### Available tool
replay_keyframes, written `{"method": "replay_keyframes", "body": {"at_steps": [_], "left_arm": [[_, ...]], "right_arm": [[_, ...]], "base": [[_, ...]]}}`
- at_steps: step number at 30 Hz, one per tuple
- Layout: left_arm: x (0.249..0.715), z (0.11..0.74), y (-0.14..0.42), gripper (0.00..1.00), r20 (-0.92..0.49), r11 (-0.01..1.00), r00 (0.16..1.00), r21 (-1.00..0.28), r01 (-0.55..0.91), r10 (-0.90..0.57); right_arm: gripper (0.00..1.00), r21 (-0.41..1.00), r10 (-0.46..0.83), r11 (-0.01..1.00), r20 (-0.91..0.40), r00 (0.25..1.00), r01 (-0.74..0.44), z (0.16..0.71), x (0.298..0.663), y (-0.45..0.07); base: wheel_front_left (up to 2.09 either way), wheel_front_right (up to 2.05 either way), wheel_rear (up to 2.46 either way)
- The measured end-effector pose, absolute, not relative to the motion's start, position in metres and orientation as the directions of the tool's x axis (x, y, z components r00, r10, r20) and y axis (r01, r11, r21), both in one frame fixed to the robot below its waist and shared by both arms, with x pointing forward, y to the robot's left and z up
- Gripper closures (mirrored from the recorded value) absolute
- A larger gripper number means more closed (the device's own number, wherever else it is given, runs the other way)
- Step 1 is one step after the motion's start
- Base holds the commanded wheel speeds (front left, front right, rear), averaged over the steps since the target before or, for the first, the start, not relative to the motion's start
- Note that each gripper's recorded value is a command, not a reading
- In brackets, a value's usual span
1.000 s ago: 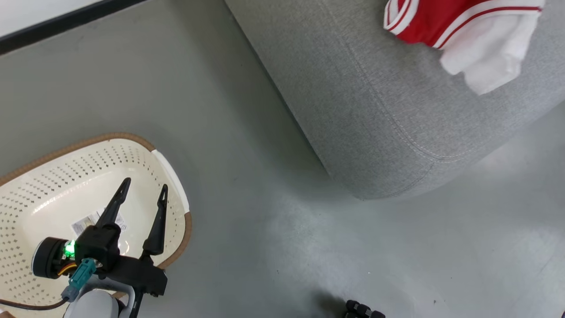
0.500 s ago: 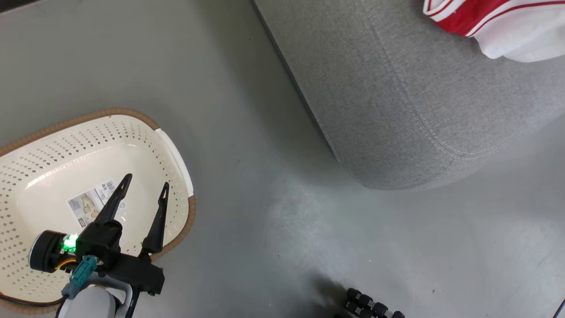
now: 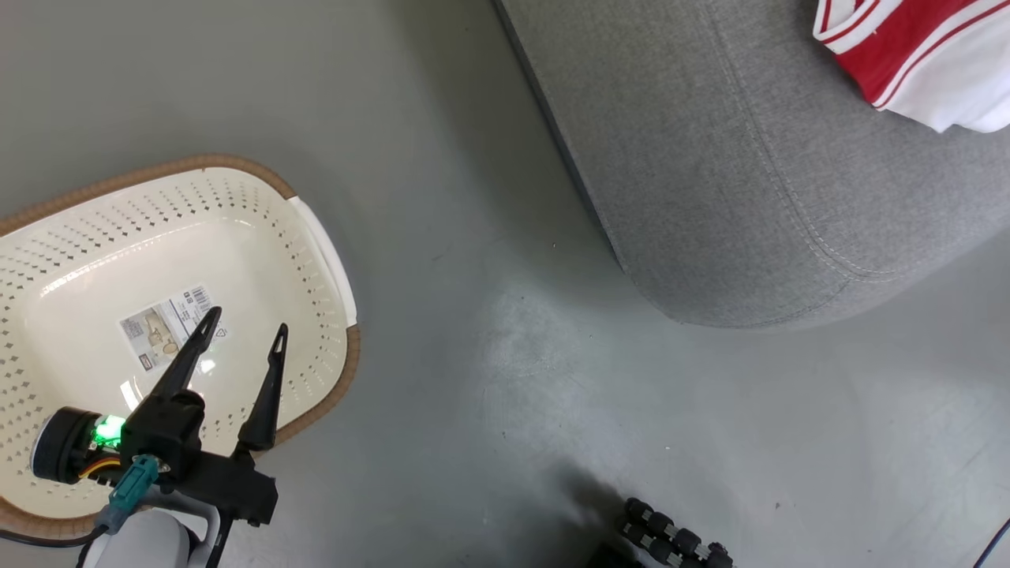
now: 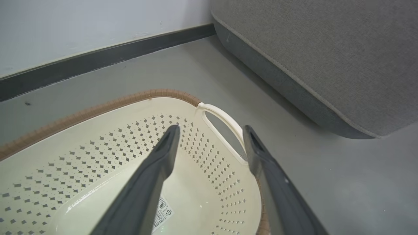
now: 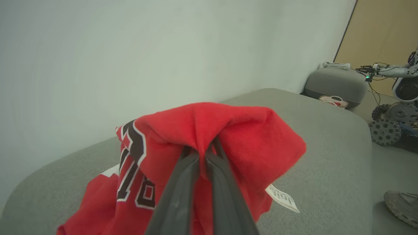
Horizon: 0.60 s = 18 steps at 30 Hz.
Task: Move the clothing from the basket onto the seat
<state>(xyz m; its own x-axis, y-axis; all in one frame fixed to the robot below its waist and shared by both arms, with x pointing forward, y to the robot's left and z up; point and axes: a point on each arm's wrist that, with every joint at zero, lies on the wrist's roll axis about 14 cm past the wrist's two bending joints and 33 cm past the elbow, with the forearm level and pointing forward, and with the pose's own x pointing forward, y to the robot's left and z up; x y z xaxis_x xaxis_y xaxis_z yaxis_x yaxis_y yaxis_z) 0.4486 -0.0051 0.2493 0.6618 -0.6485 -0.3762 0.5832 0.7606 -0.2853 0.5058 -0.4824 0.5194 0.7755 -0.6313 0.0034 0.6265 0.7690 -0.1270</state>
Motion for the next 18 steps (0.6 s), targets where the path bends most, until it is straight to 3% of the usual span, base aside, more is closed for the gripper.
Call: {"method": "replay_keyframes", "body": {"at_steps": [7, 12, 18], "left_arm": [[0.450, 0.246, -0.008, 0.00, -0.370, 0.756, 0.660, -0.293, 0.585, -0.654], [0.451, 0.244, -0.011, 0.00, -0.366, 0.752, 0.657, -0.302, 0.586, -0.659], [0.450, 0.235, -0.003, 0.00, -0.384, 0.767, 0.664, -0.305, 0.565, -0.642]], "right_arm": [[1.00, -0.073, -0.654, 0.756, -0.055, 0.754, 0.650, 0.494, 0.506, -0.481], [1.00, -0.054, -0.743, 0.669, -0.078, 0.665, 0.741, 0.492, 0.486, -0.515], [1.00, -0.051, -0.723, 0.689, -0.127, 0.679, 0.723, 0.466, 0.499, -0.501]], "base": [[0.00, 0.00, 0.00], [0.00, 0.00, 0.00], [0.00, 0.00, 0.00]]}}
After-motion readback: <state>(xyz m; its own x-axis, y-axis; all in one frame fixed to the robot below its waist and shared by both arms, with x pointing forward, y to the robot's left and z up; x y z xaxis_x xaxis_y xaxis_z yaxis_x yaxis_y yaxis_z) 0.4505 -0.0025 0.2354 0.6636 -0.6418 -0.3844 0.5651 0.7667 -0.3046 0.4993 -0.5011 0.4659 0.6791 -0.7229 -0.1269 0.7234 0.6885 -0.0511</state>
